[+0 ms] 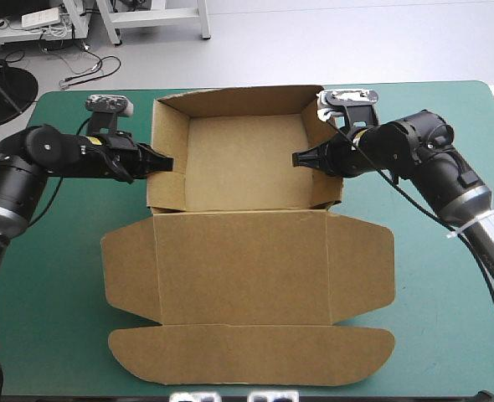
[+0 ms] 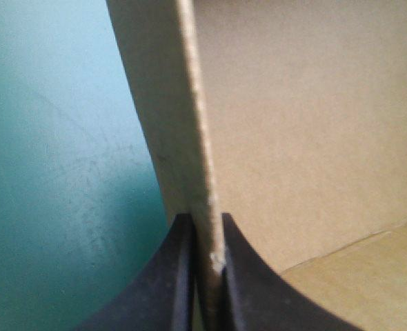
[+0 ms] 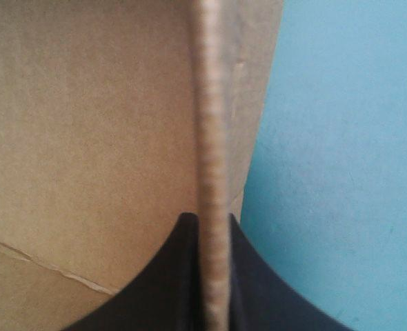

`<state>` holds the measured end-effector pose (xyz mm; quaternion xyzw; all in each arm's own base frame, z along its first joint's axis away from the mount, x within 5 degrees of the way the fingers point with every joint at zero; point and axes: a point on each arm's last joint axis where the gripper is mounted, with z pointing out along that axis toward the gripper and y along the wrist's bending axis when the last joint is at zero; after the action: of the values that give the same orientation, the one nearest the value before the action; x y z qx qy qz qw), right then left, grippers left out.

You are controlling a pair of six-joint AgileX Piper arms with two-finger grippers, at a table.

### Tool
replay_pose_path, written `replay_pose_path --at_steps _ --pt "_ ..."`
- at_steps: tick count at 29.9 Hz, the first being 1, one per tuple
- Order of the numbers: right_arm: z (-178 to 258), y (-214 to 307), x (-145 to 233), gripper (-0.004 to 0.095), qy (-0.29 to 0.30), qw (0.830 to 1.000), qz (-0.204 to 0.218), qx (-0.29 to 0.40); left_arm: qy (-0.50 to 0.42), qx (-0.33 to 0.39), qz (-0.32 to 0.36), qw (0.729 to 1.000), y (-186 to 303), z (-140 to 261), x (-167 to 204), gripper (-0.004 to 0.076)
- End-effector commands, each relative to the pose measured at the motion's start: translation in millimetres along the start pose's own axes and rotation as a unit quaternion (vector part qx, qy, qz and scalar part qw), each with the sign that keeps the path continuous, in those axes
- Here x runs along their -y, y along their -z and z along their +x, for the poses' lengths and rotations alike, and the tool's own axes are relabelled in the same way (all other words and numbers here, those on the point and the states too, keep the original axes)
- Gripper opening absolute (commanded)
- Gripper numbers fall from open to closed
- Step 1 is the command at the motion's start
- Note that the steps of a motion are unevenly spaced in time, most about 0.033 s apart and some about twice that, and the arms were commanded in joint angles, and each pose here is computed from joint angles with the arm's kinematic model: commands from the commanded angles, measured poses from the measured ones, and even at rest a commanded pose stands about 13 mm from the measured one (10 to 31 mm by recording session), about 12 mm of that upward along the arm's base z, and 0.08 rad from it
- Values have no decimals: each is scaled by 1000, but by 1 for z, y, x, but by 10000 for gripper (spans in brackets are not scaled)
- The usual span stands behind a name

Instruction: Fold the box

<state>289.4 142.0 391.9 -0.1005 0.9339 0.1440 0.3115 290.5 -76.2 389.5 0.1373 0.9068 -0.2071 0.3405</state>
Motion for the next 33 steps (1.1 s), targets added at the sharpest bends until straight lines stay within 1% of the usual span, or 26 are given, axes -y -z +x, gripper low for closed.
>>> replay_pose_path --at_steps 1,6,11,16,21,23,24,26,27,30,31,33 --pt "2 9 -2 0 11 1000 10 -27 -16 34 -31 999 5 -8 20 -10" --pt "9 -35 2 0 5 993 26 -112 -28 -22 -37 999 -32 -1 39 -10" --pt "13 -69 5 0 5 988 35 -153 6 -73 -36 997 -73 7 39 -10" --pt "15 -96 7 0 9 985 39 -166 26 -110 -45 993 -108 14 29 -10" --pt "18 -117 9 0 20 983 40 -178 28 -117 -49 991 -126 16 24 -9" --pt "19 -122 10 17 24 982 43 -183 28 -120 -50 991 -129 17 23 -9" --pt "19 -123 11 39 27 981 47 -185 29 -120 -50 991 -129 17 23 -8" --pt "20 -123 13 145 33 980 54 -190 13 -121 -50 991 -129 17 22 12" --pt "20 -123 13 213 31 979 58 -192 4 -125 -49 991 -129 18 22 34" --pt "21 -122 15 404 35 977 68 -198 -15 -140 -46 989 -129 20 22 149" --pt "21 -122 15 444 35 977 68 -198 -15 -144 -46 988 -128 21 22 188" --pt "20 -122 17 485 38 977 72 -196 -14 -145 -46 988 -128 21 22 299"
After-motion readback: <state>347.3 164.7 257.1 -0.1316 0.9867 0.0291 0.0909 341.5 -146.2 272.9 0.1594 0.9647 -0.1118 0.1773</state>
